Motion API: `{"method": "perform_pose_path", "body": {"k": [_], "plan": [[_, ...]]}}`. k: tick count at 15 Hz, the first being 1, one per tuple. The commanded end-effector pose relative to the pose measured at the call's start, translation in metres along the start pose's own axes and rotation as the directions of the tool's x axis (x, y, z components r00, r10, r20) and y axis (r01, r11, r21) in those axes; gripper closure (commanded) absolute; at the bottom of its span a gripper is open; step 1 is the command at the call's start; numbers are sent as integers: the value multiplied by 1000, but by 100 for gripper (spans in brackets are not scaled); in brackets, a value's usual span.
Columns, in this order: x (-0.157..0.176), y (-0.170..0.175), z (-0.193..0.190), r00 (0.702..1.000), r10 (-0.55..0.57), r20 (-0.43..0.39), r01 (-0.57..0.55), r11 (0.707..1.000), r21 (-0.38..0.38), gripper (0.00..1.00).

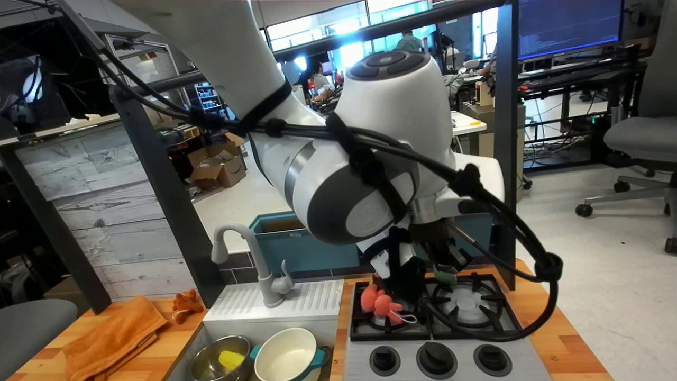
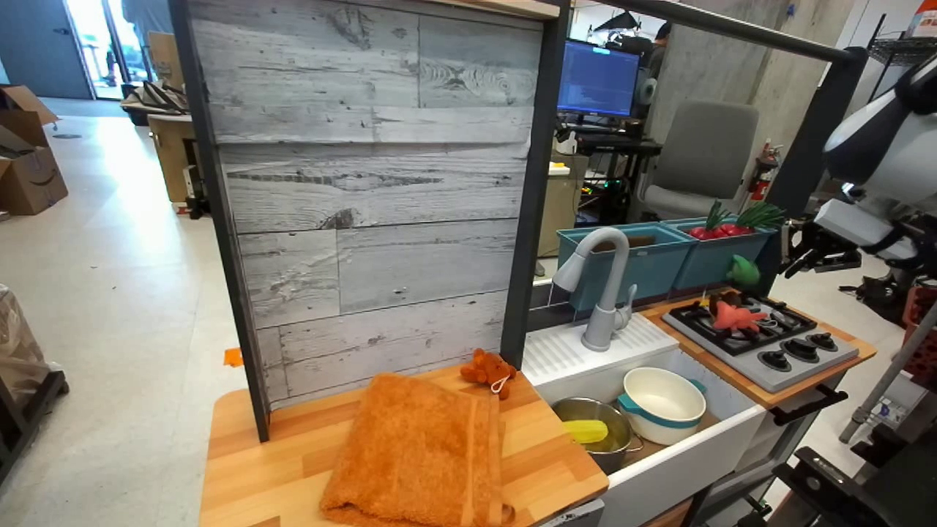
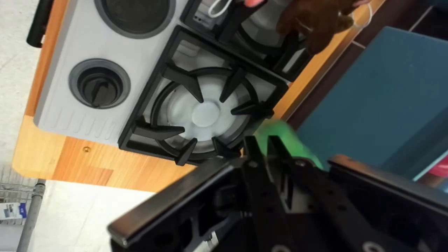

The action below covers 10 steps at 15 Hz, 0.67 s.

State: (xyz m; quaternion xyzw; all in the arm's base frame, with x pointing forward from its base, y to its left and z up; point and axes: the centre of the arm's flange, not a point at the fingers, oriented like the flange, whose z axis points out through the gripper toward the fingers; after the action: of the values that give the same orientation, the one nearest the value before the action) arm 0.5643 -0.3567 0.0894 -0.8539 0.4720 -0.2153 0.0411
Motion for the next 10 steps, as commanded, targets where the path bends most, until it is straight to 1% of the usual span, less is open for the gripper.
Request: {"method": "perform_pose_path", "body": {"k": [1, 2, 3, 4, 5, 6, 7, 8, 9, 10], "plan": [[1, -11, 21, 998, 59, -24, -57, 996, 63, 56], [-3, -14, 20, 998, 59, 4, -59, 996, 60, 48], [-9, -19, 21, 997, 59, 57, -62, 996, 71, 41], [-16, -25, 20, 990, 56, 128, -66, 995, 70, 33], [-24, -32, 16, 979, 42, 198, -60, 995, 85, 27], [-34, -38, 9, 968, 26, 249, -53, 994, 100, 19], [-42, -46, 3, 953, 5, 304, -41, 993, 113, 11], [-52, -53, -9, 940, -22, 340, -24, 991, 131, 5], [-57, -62, -15, 922, -55, 384, -3, 989, 147, 0], [-69, -68, -30, 896, -82, 436, 20, 989, 145, 0]]}}
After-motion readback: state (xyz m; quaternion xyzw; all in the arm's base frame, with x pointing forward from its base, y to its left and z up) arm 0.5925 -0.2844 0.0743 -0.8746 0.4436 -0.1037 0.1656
